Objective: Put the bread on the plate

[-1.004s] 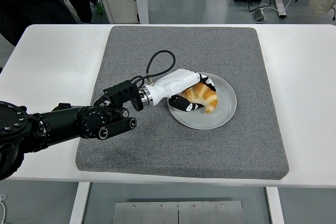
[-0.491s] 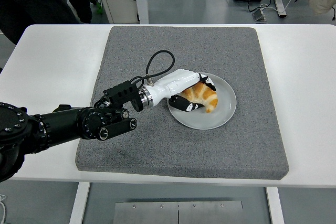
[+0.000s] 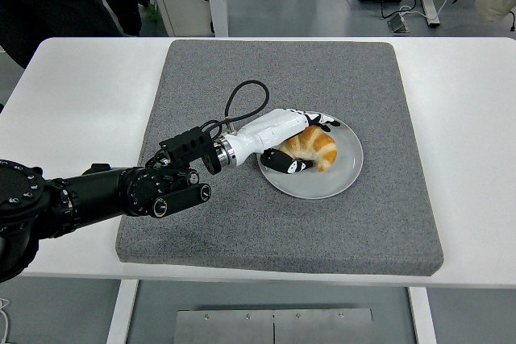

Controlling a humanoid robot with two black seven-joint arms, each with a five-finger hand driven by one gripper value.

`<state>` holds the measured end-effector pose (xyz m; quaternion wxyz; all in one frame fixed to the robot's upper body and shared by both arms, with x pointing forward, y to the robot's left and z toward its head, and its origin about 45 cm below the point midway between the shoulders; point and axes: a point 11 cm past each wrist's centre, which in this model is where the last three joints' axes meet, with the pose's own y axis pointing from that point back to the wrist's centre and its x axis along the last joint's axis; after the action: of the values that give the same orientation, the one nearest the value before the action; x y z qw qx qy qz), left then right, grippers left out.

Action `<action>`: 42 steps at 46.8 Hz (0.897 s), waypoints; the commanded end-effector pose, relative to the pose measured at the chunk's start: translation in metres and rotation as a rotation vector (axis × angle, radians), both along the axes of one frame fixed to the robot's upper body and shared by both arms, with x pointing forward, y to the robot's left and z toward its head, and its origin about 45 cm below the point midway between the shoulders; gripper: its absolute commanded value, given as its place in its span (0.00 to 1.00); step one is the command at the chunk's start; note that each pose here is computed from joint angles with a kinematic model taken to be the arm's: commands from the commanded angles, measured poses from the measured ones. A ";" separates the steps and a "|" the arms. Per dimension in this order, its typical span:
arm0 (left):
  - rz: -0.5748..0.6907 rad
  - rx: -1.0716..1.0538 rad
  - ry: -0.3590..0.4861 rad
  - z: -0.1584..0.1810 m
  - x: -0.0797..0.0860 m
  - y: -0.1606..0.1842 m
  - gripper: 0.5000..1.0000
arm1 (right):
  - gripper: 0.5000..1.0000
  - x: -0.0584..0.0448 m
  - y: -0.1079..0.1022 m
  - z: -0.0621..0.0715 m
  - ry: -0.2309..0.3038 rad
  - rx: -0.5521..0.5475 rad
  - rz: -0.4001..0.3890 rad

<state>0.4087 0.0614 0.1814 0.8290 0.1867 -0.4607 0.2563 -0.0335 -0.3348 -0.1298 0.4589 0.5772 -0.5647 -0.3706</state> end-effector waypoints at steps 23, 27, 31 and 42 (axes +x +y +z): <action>0.046 -0.052 0.028 0.006 0.006 0.001 0.84 | 1.00 0.000 0.001 0.000 0.001 0.003 0.000; 0.062 -0.082 0.037 0.012 0.009 0.000 0.85 | 1.00 0.000 0.000 0.000 0.000 0.001 -0.002; 0.082 -0.116 0.050 0.017 0.013 0.000 0.87 | 1.00 0.000 0.000 0.000 0.000 0.001 0.000; 0.141 -0.280 0.192 0.035 0.025 -0.003 0.90 | 1.00 0.000 0.000 0.000 0.000 0.001 0.000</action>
<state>0.4295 0.0585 0.2108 0.8585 0.1376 -0.3535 0.3450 -0.0338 -0.3343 -0.1298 0.4584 0.5772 -0.5646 -0.3714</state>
